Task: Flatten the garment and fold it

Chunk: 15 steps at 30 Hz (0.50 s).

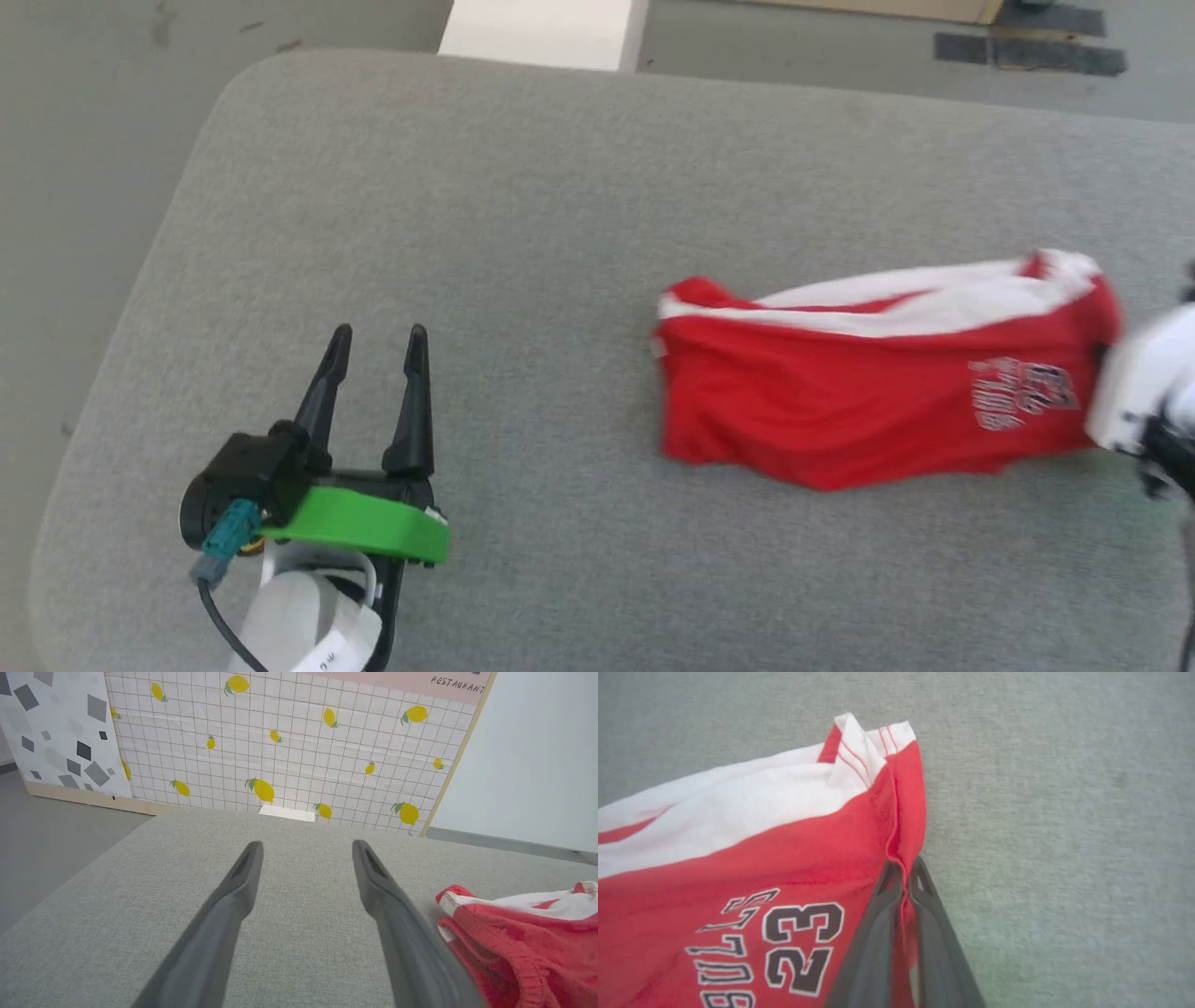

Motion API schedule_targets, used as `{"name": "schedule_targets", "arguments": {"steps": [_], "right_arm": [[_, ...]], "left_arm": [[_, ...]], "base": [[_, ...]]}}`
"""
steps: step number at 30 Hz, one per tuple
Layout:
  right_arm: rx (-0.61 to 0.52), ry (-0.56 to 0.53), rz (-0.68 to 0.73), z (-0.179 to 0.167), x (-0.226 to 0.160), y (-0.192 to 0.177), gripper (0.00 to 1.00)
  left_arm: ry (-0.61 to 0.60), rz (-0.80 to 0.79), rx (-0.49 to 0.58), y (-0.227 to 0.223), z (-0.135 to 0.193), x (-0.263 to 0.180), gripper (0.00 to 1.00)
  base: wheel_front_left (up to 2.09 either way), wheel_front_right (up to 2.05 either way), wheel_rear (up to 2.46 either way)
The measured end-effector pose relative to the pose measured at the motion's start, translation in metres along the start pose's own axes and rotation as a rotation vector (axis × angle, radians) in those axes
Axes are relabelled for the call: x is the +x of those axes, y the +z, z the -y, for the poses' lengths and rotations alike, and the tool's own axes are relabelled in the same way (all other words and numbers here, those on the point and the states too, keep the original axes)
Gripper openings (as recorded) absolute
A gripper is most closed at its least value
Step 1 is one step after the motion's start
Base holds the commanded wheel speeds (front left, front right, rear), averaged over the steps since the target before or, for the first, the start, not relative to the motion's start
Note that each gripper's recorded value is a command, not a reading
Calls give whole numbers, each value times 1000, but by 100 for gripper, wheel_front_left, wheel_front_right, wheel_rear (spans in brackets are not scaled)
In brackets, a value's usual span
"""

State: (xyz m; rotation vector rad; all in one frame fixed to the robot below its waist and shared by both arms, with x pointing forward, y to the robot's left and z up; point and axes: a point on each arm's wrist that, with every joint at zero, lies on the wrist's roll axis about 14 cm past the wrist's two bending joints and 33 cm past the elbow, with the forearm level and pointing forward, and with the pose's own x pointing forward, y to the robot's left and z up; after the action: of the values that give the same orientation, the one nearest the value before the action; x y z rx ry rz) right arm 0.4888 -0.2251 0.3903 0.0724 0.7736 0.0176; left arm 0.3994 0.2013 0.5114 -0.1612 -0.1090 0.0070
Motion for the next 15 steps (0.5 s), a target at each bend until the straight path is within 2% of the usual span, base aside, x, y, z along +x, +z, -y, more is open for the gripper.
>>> {"name": "schedule_targets", "arguments": {"steps": [5,8,11,15], "right_arm": [[32,-149,71,55,-34,-1,0],[21,-207,107,70,-53,3,0],[-8,-212,148,65,-65,13,0],[-80,-173,204,39,-77,34,0]], "left_arm": [[-35,-3,-6,-2,13,0,100],[-54,-4,-12,-2,19,0,100],[-69,-4,-15,-3,24,1,100],[-85,-5,-19,-3,30,2,100]], "base": [[0,0,0],[0,0,0],[0,0,0],[0,0,0]]}}
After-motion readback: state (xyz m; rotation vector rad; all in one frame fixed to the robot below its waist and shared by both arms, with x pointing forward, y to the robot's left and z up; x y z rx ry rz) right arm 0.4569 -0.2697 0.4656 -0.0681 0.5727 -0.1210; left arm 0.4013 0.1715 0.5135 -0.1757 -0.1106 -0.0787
